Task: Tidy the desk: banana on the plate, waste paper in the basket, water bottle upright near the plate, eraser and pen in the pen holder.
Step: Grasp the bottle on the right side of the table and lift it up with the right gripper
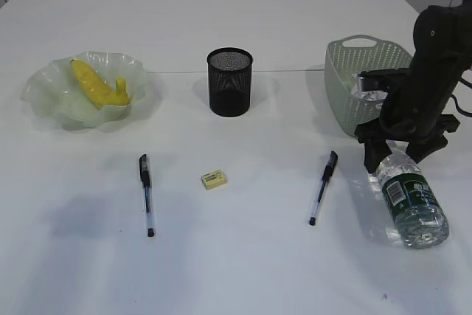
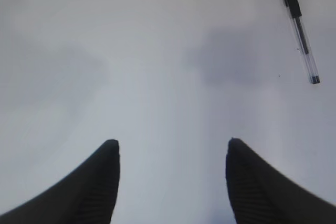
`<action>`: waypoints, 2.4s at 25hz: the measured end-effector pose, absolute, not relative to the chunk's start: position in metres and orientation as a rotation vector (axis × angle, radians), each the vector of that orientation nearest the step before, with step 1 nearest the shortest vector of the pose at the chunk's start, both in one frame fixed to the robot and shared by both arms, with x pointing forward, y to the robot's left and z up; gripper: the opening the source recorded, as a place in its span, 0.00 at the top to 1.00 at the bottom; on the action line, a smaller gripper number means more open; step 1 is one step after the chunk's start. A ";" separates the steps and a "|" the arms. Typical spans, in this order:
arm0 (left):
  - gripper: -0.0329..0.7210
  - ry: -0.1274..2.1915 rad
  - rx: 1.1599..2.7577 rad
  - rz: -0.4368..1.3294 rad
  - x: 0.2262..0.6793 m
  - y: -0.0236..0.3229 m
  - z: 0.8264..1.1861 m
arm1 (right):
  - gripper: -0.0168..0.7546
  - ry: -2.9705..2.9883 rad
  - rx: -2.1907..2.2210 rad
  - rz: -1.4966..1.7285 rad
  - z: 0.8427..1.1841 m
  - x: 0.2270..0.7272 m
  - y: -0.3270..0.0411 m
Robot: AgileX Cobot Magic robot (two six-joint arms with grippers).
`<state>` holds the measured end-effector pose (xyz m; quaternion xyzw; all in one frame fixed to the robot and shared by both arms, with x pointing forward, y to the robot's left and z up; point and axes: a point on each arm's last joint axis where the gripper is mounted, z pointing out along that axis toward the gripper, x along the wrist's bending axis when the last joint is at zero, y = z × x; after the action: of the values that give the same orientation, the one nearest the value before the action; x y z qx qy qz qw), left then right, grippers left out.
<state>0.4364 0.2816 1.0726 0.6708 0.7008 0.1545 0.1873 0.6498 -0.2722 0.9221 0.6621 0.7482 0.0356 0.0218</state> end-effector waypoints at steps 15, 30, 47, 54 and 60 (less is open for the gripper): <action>0.37 1.972 1.885 0.431 0.438 0.281 1.072 | 0.22 2.320 2.061 0.077 0.921 0.648 -0.273; 0.37 1.972 1.881 0.425 0.438 0.281 1.072 | 0.33 2.329 2.074 0.055 0.921 0.647 -0.273; 0.37 1.973 1.874 0.414 0.438 0.280 1.072 | 0.46 2.349 2.105 0.015 0.921 0.643 -0.273; 0.37 1.973 1.874 0.414 0.438 0.280 1.072 | 0.46 2.317 2.078 0.086 0.955 0.637 -0.273; 0.37 1.973 1.874 0.414 0.438 0.280 1.072 | 0.46 2.252 2.020 0.216 1.009 0.624 -0.273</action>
<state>0.4378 0.2800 1.0717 0.6680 0.7033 0.1476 0.1932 0.6238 -0.2734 1.0092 0.6650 0.7414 0.0711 0.0541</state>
